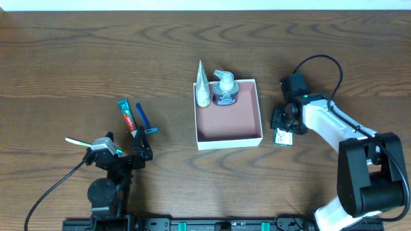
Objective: Pack container
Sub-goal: 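Lower the soap box into the white box's front-left area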
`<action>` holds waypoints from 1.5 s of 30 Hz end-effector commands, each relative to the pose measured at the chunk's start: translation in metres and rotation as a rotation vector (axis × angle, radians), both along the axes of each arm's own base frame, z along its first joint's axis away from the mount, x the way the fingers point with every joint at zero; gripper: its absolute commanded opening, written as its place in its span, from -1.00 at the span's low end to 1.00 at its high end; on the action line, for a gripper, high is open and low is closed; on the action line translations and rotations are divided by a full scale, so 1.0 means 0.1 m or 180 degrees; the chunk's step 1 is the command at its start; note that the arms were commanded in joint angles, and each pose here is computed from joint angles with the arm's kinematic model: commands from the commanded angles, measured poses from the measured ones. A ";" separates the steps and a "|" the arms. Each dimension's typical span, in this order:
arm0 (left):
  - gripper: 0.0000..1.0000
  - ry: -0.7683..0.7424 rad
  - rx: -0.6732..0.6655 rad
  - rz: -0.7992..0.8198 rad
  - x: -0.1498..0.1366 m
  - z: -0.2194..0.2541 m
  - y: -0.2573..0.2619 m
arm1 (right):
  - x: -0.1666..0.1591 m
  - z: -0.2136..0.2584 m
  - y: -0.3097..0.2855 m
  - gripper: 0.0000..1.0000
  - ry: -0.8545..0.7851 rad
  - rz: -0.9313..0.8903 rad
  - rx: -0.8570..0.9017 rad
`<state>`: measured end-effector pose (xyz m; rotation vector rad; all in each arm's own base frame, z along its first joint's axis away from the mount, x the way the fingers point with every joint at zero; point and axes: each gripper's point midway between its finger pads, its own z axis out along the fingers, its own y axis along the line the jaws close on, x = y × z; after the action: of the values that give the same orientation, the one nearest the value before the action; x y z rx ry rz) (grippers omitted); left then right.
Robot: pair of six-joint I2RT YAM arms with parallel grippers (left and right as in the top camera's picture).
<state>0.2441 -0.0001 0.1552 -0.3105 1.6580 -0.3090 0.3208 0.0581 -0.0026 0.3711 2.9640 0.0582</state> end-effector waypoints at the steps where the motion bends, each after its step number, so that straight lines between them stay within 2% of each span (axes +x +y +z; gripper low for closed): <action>1: 0.96 0.0121 0.0023 0.0018 0.00 -0.16 0.02 | 0.10 0.04 0.06 -0.21 0.0020 0.0095 0.0196; 12: 0.96 0.0121 0.0023 0.0018 0.00 -0.16 0.02 | 0.42 1.06 0.16 -0.18 -0.0515 0.0352 0.0371; 22: 0.96 0.0121 0.0023 0.0018 0.00 -0.16 0.02 | 0.29 1.93 0.47 -0.23 -0.1157 0.0541 0.0939; 35: 0.96 0.0121 0.0023 0.0018 0.00 -0.16 0.02 | 0.11 2.13 1.48 -0.17 -0.1312 0.1126 0.1460; 45: 0.96 0.0121 0.0023 0.0018 0.00 -0.16 0.02 | 0.00 1.80 2.01 -0.18 -0.1063 0.1408 0.1519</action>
<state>0.2441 -0.0001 0.1552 -0.3105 1.6580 -0.3090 0.3229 0.2428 0.1822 -0.2202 2.5936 0.7727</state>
